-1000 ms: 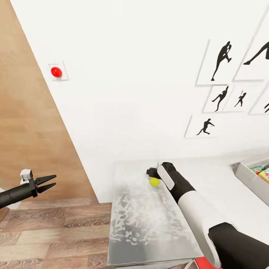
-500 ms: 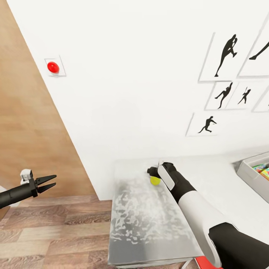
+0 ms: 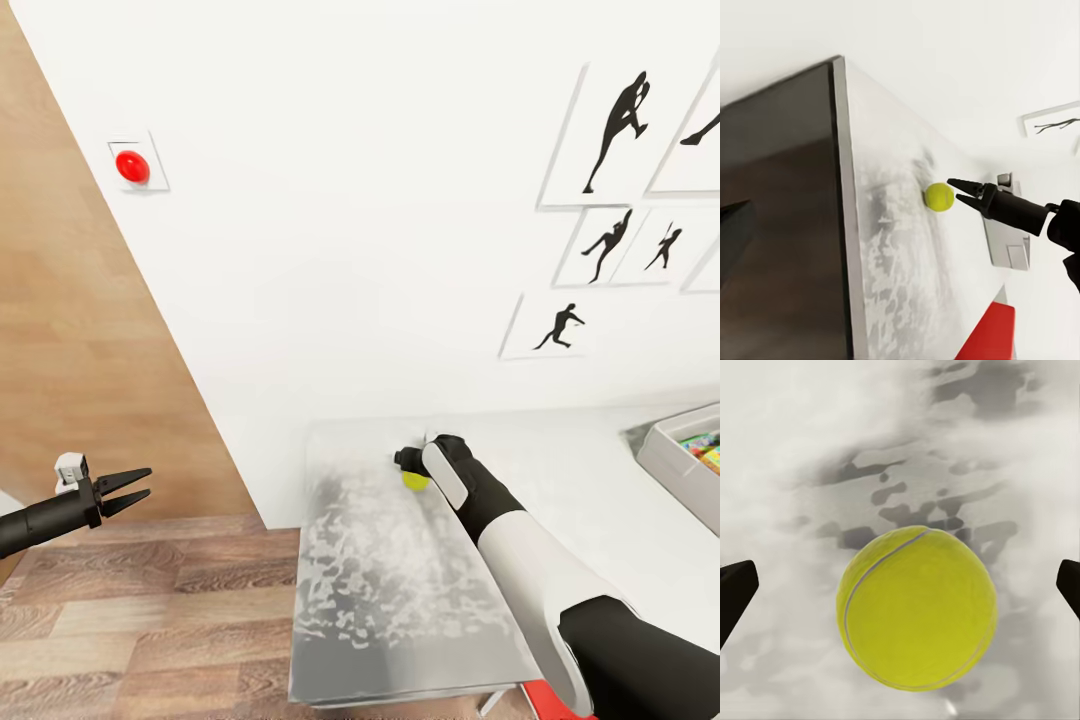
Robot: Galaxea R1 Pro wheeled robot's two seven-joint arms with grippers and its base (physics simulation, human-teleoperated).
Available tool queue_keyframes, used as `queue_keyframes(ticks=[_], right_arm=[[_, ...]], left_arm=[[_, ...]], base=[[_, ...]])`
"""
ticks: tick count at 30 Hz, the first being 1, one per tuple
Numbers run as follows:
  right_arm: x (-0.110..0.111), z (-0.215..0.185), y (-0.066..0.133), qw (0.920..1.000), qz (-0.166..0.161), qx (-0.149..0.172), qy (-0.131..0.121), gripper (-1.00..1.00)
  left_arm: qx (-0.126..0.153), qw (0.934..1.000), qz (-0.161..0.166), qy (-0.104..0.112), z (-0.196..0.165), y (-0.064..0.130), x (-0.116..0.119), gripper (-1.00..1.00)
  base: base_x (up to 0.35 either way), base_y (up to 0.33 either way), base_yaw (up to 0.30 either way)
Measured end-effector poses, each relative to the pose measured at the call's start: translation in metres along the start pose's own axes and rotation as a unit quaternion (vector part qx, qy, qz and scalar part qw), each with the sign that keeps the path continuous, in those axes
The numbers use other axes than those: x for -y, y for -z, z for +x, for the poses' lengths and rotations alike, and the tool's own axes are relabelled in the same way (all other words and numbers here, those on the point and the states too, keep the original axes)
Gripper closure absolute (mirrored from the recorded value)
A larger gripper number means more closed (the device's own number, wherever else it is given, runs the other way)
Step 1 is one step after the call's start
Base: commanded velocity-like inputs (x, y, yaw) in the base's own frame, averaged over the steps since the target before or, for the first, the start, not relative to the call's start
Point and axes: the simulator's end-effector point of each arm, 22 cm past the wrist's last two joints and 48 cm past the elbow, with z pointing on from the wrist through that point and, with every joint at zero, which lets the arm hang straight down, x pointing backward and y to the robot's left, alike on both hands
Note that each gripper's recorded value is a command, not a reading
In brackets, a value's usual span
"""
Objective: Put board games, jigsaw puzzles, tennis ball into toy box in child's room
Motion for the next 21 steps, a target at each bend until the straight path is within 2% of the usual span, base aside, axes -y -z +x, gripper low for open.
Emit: queue_keyframes(ticks=[21], right_arm=[[0.004,0.014,-0.015,0.9999,0.004,-0.015,0.001,-1.00]], left_arm=[[-0.008,0.9999,-0.008,0.011,0.007,-0.005,-0.014,-1.00]], base=[[0.000,0.000,0.000]])
